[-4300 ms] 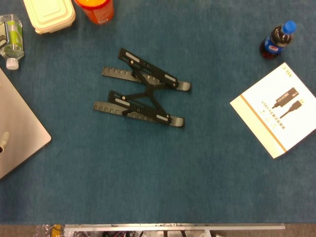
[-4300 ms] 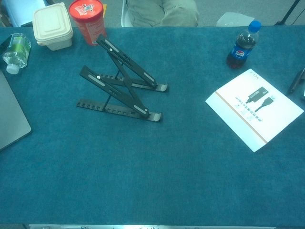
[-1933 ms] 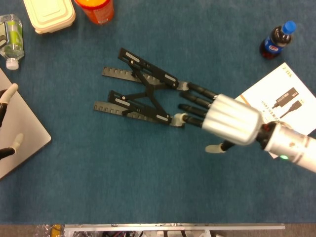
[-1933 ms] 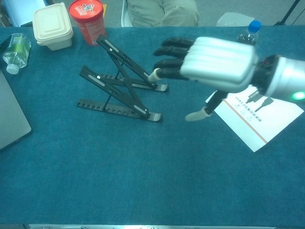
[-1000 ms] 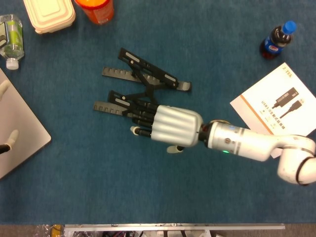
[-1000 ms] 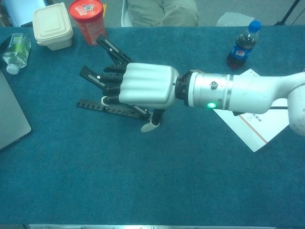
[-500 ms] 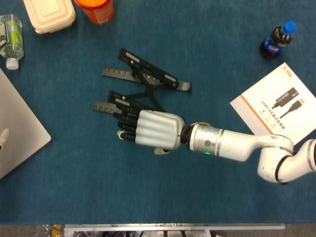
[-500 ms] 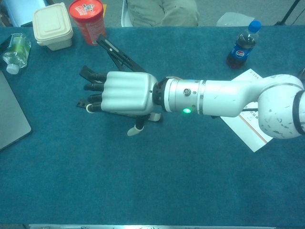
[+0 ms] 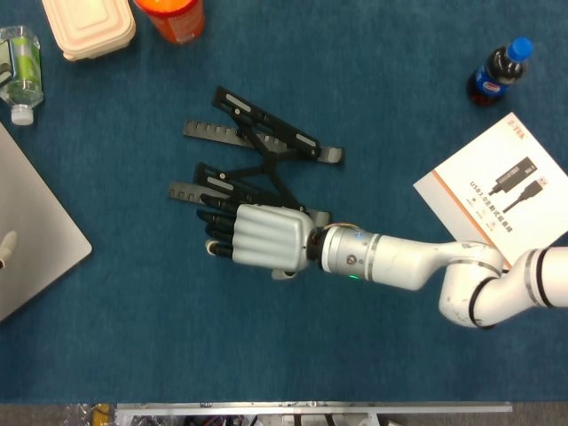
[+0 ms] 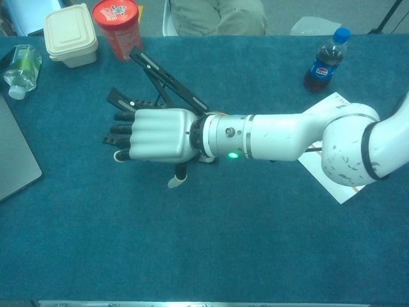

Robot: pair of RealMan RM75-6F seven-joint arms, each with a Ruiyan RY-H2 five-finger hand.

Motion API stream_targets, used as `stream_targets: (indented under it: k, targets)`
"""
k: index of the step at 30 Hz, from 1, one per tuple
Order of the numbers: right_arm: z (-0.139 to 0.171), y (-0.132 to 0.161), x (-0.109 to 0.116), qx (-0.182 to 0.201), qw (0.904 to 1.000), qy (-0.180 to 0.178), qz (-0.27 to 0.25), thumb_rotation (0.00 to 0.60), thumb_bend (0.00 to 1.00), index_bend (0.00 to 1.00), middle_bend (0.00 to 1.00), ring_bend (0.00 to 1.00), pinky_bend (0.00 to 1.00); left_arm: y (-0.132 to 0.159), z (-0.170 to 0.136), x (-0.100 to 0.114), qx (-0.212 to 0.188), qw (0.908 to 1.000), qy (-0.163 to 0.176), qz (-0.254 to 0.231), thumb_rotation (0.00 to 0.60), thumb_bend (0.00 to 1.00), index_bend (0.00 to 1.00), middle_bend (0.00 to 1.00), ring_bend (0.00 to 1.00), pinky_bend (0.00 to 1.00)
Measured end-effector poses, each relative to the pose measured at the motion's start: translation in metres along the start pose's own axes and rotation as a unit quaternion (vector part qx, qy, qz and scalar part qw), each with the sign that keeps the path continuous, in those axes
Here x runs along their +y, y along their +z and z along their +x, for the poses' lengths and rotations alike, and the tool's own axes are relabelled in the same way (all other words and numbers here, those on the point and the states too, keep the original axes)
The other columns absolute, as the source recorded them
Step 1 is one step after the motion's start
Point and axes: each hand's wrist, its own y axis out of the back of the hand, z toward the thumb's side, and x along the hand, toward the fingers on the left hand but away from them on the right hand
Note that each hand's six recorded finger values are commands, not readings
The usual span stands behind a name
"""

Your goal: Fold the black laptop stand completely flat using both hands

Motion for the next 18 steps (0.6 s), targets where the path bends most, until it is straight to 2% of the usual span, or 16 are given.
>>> stream_targets:
  k: [9, 18]
  targets:
    - [-0.014, -0.005, -0.012, -0.010, 0.9997, 0.022, -0.001, 0.350, 0.15, 0.18, 0.20, 0.00, 0.02, -0.002, 0.002, -0.003, 0.000, 1.0000, -0.005, -0.002, 0.600, 0.27, 0.06, 0.15, 0.06, 0.07]
    - [-0.014, -0.011, -0.009, -0.028, 0.9992, 0.018, 0.023, 0.351, 0.15, 0.20, 0.30, 0.15, 0.02, -0.004, 0.005, -0.004, -0.005, 0.9999, -0.006, -0.014, 0.600, 0.27, 0.06, 0.15, 0.05, 0.07]
